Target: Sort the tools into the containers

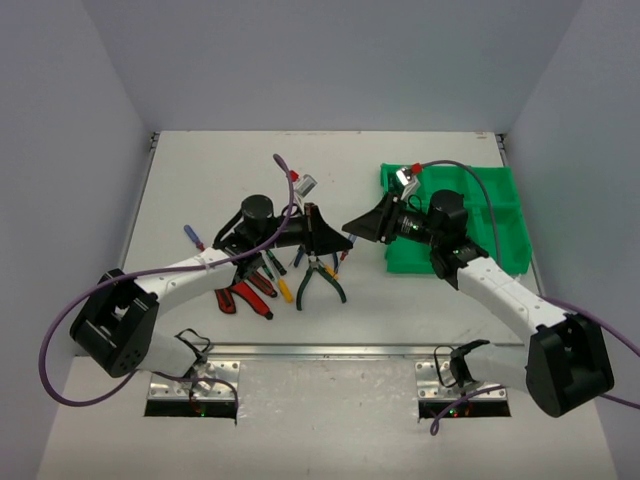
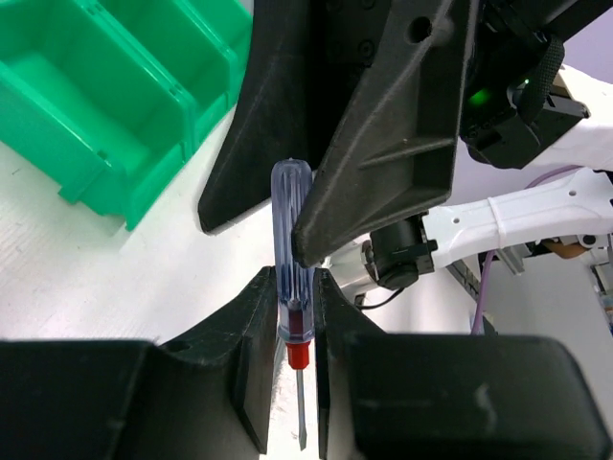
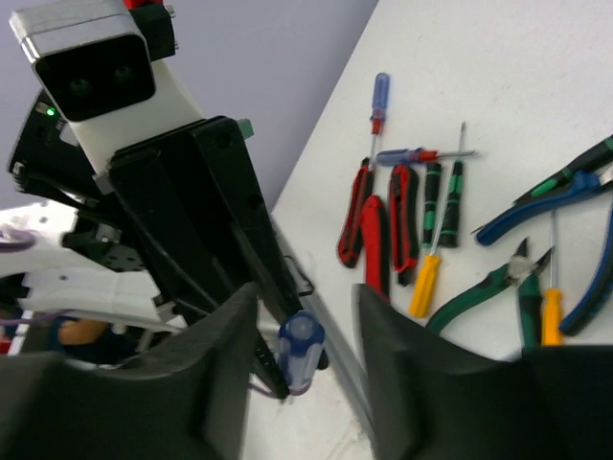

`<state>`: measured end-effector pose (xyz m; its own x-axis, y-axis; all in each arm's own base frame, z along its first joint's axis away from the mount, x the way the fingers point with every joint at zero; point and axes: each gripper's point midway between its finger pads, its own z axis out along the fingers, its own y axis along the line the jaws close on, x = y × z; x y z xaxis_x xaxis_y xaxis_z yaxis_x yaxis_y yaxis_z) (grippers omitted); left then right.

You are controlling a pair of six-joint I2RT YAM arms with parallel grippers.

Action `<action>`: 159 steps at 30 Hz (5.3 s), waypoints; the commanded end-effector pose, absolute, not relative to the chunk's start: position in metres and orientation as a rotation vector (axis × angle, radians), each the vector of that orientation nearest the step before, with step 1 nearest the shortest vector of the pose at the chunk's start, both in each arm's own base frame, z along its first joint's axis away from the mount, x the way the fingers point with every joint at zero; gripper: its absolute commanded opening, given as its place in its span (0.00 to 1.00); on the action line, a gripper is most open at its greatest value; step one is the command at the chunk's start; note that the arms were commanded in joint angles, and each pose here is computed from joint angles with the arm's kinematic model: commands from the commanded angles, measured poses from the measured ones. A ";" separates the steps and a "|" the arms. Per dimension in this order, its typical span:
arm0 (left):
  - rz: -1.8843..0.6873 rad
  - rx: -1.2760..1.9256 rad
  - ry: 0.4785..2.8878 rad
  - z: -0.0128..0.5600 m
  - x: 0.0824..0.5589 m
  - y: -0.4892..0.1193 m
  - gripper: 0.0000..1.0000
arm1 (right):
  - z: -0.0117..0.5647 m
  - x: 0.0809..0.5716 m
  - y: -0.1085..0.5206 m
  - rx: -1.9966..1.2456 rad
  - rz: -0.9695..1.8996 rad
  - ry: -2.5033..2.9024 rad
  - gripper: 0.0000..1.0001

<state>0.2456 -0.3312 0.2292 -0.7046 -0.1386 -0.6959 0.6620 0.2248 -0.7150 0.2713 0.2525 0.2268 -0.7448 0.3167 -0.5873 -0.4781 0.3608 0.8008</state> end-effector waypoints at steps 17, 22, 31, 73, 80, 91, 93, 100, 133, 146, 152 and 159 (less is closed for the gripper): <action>-0.745 0.015 2.134 0.213 0.303 -0.236 1.00 | 0.214 0.369 0.145 0.183 0.814 2.122 0.00; -0.587 -0.010 2.088 0.234 0.274 -0.186 1.00 | 0.201 0.417 0.039 0.451 0.360 2.114 0.00; -0.399 0.084 2.125 0.197 0.245 -0.144 1.00 | 0.196 0.475 -0.090 0.766 -0.126 2.003 0.00; 0.276 -1.148 2.056 0.153 0.300 0.010 1.00 | 0.163 0.355 0.057 0.434 0.646 2.077 0.99; 0.282 -1.308 2.080 0.105 0.343 0.054 0.99 | 0.141 0.348 0.085 0.324 0.837 2.185 0.99; 0.337 -1.330 2.343 0.013 0.360 0.062 0.86 | 0.140 0.346 0.085 0.323 0.830 2.160 0.99; 0.307 -1.325 2.349 0.007 0.362 0.059 0.72 | 0.140 0.345 0.085 0.321 0.835 2.158 0.99; 0.286 -1.383 2.394 -0.022 0.350 0.055 0.10 | 0.142 0.340 0.090 0.321 0.872 2.150 0.99; -1.497 0.250 1.752 0.268 0.249 -0.274 0.03 | 0.269 0.286 0.295 -0.293 1.547 1.795 0.82; -1.465 0.237 1.851 0.251 0.252 -0.283 0.55 | 0.278 0.284 0.313 -0.363 1.503 1.767 0.00; -0.749 -0.083 2.060 0.242 0.297 -0.199 1.00 | 0.243 0.348 0.235 -0.067 0.976 1.942 0.00; -0.436 -0.199 1.938 0.291 0.259 -0.114 1.00 | 0.218 0.413 0.048 0.426 0.234 1.991 0.00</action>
